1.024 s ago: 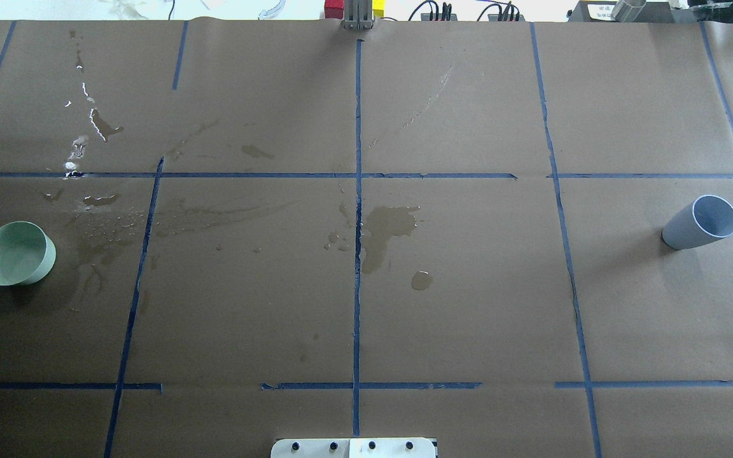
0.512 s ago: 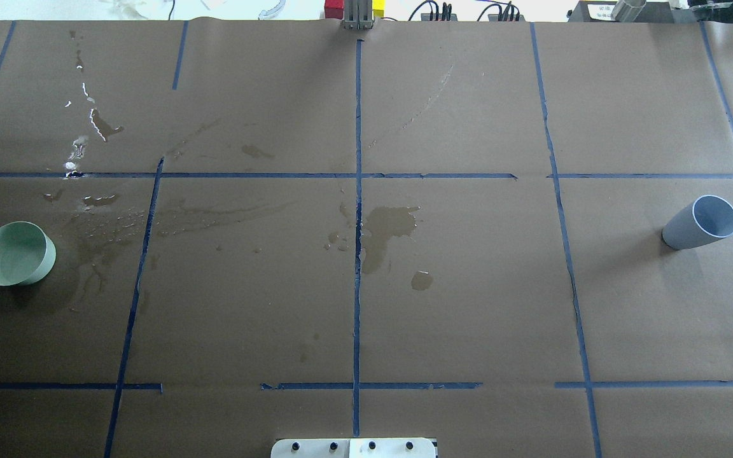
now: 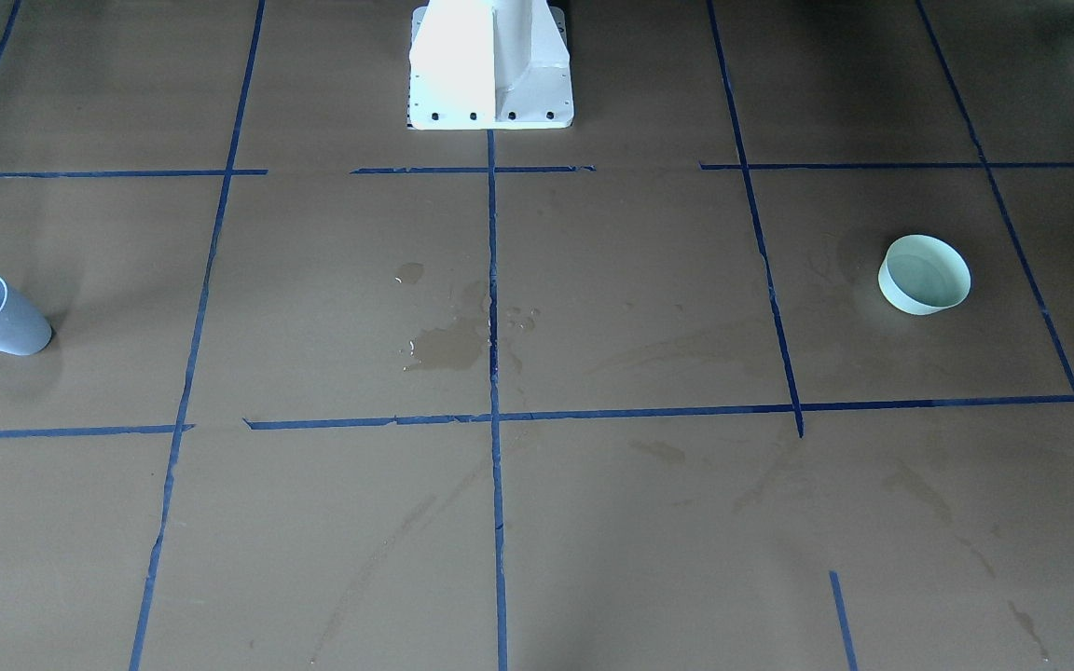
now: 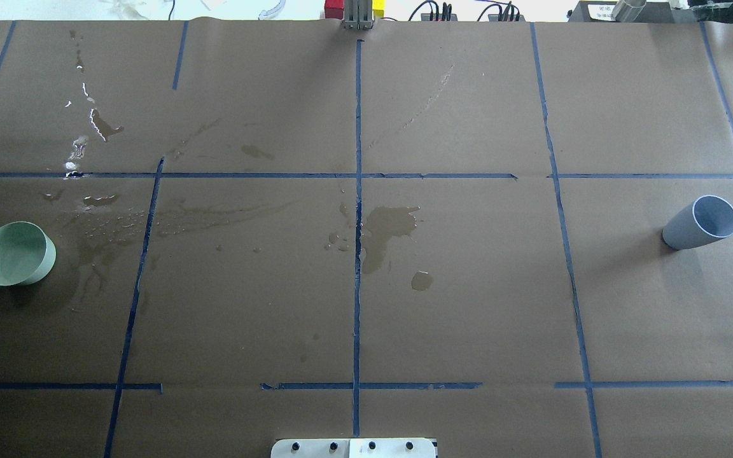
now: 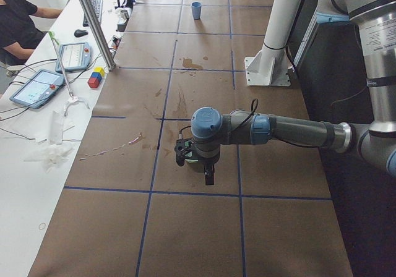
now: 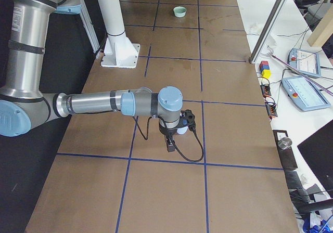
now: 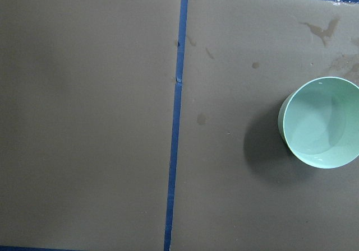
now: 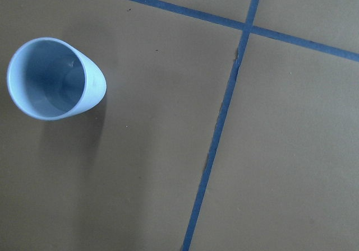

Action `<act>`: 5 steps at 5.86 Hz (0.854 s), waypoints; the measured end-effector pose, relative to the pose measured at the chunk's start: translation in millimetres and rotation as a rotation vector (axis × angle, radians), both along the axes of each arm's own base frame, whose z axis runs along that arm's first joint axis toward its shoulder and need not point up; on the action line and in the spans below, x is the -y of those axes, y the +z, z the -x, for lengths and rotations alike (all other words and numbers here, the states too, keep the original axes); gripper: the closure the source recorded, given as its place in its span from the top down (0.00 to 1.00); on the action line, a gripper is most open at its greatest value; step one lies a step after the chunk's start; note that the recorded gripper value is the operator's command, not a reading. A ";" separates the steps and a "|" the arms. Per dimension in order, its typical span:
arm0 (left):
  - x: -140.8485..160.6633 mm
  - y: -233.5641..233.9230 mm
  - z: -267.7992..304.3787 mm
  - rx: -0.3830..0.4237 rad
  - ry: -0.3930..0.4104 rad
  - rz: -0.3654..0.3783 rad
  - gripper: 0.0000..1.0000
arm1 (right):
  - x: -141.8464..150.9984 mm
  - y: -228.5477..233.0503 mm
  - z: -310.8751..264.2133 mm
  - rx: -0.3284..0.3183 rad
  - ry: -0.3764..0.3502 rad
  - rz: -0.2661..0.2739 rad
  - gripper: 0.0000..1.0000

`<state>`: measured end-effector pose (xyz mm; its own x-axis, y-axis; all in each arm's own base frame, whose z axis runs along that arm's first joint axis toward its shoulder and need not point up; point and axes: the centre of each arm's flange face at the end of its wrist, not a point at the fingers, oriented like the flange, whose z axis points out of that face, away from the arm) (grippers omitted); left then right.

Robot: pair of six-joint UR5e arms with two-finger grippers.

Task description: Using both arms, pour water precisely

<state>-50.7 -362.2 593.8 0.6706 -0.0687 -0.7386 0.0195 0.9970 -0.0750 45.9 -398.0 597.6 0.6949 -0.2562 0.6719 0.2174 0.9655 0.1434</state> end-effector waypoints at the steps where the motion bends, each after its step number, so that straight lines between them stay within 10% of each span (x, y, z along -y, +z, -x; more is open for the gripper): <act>1: -1.4 -4.5 -0.2 -0.001 -0.001 -0.010 1.00 | -0.1 -4.1 -7.3 0.006 -0.021 0.025 1.00; 5: 0.2 -5.0 -0.7 0.002 0.001 -0.007 1.00 | -26.0 0.5 -20.7 0.043 -0.006 0.080 1.00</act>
